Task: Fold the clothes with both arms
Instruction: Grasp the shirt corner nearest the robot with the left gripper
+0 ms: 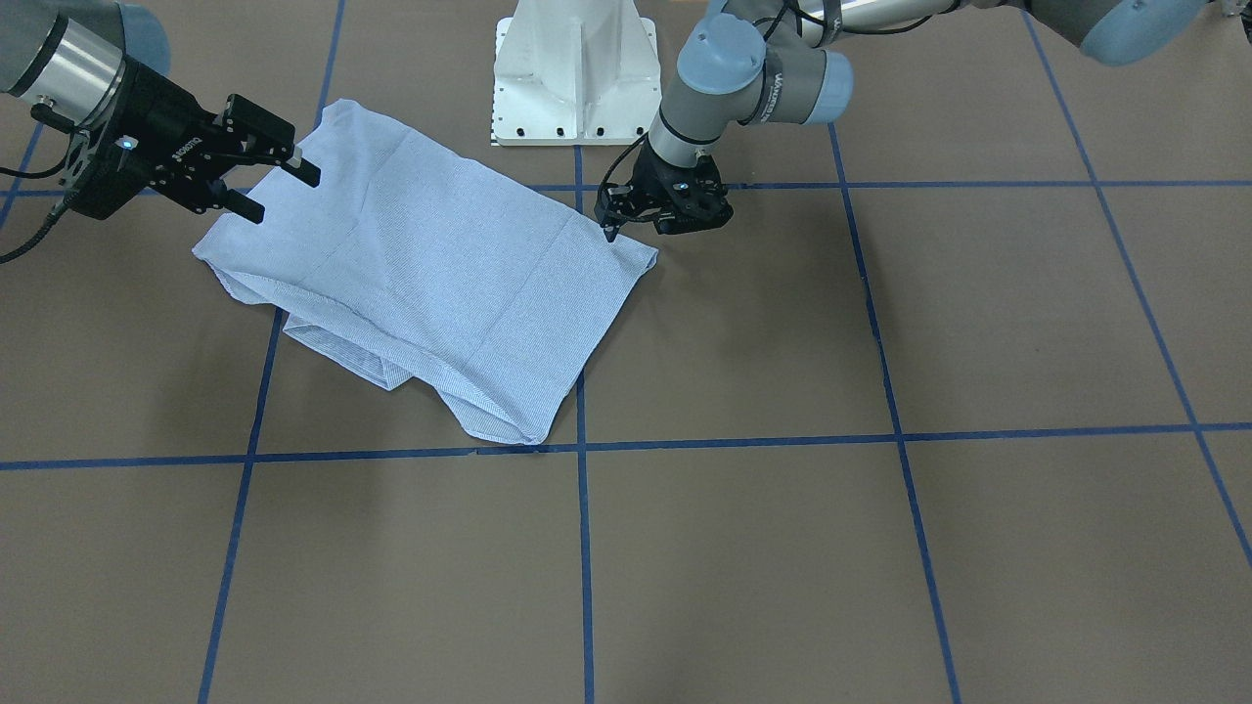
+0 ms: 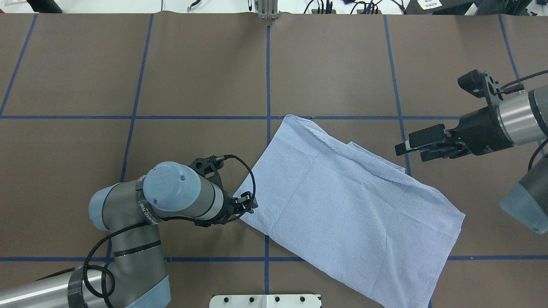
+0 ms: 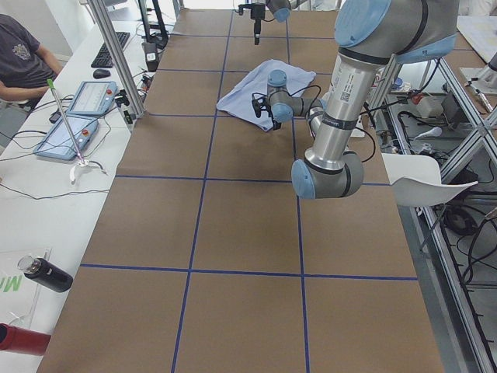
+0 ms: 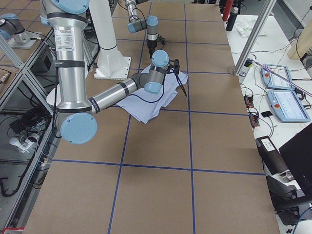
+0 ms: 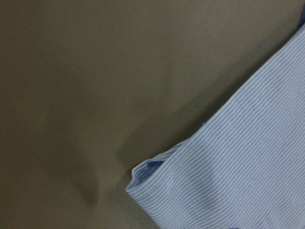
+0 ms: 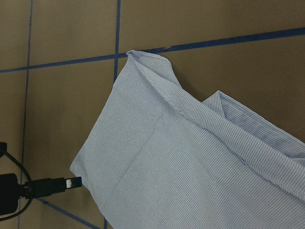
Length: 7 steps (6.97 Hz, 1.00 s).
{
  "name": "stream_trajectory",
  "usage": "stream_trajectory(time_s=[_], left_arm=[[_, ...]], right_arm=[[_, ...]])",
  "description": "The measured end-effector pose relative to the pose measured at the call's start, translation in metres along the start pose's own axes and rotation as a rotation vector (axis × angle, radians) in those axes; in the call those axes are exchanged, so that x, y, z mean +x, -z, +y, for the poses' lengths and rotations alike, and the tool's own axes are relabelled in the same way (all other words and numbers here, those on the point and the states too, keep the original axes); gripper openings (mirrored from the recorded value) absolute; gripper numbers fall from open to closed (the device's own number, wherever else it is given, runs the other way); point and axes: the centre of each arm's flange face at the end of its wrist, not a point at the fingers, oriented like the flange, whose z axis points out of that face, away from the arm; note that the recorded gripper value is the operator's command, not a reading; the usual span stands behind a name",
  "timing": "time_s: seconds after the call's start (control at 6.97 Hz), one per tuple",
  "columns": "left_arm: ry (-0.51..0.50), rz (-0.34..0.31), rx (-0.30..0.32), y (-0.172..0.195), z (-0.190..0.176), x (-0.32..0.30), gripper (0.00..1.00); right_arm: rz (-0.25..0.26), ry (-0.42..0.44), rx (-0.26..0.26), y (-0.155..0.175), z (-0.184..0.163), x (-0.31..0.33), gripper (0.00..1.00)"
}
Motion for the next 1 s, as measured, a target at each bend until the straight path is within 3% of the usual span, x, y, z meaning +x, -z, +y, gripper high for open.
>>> stream_trajectory(time_s=[0.72,1.0], left_arm=[[0.017,-0.009,0.047,-0.001,-0.024,-0.003,0.67],[0.024,-0.013,0.056,-0.001,-0.031,-0.004,0.60]], right_arm=[[0.004,-0.006,-0.002,-0.001,-0.001,0.003,1.00],[0.005,-0.008,-0.002,-0.001,-0.002,0.004,1.00]])
